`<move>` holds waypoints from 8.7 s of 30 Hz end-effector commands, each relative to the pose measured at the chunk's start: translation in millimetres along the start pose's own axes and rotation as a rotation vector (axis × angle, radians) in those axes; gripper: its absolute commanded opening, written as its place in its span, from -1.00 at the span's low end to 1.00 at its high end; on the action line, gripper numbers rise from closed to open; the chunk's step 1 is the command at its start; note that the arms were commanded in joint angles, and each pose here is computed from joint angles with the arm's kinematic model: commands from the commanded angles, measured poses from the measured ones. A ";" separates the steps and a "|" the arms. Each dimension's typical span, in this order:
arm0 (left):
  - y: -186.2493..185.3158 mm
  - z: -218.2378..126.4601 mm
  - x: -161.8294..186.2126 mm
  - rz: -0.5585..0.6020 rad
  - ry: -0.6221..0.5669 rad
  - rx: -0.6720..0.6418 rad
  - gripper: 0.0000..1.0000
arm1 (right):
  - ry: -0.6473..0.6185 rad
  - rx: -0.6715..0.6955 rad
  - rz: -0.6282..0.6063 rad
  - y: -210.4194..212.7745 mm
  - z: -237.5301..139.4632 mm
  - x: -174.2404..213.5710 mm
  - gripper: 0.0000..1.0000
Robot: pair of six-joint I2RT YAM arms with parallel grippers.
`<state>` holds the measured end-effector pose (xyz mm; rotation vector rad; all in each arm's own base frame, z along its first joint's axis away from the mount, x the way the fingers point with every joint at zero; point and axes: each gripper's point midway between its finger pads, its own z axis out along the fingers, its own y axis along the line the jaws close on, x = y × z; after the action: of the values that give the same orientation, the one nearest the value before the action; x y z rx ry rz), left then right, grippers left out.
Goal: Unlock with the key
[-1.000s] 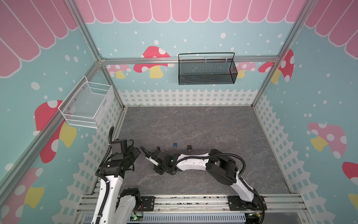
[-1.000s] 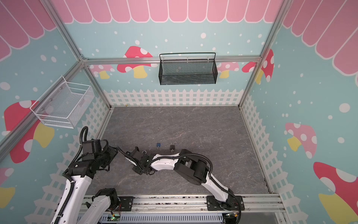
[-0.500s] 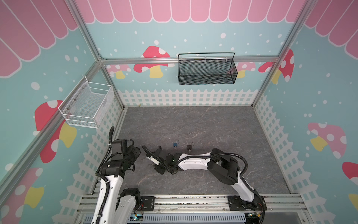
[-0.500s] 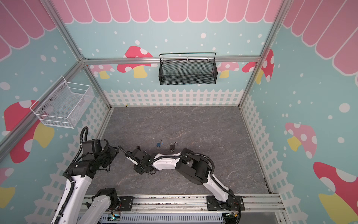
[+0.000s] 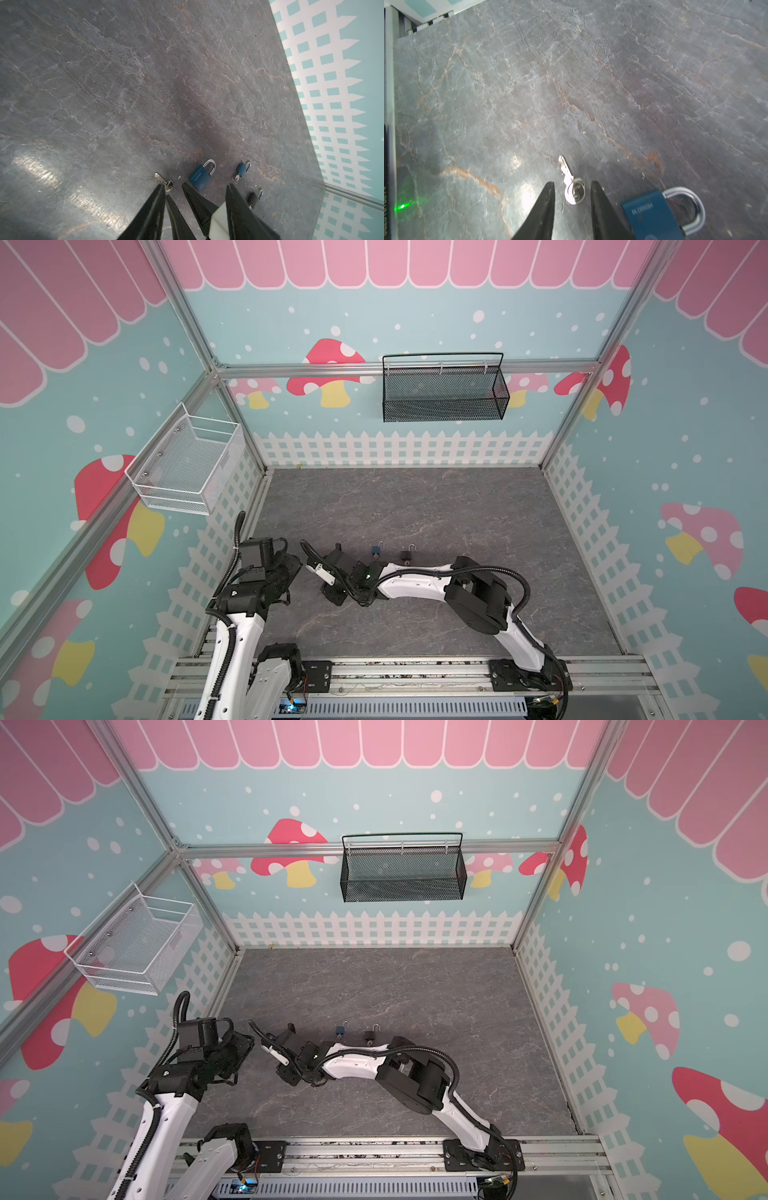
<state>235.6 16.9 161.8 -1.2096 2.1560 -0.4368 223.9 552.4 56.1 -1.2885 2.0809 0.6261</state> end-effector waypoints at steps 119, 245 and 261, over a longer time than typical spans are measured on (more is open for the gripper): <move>-238.5 -46.7 197.3 0.537 0.006 1.201 -0.56 | -0.488 0.055 0.817 -153.9 -291.6 -20.4 -1.00; -267.0 -106.9 222.5 0.946 0.370 1.402 -1.00 | -0.687 -0.454 0.322 -120.7 -364.8 -20.1 -0.37; -274.0 -111.7 220.9 0.935 0.361 1.429 -1.00 | -0.685 -0.483 0.332 -119.6 -362.0 -18.5 -0.79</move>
<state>250.5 -314.4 301.4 0.6385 1.7067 -1.4065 254.3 272.2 315.4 -0.7467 1.6297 1.5222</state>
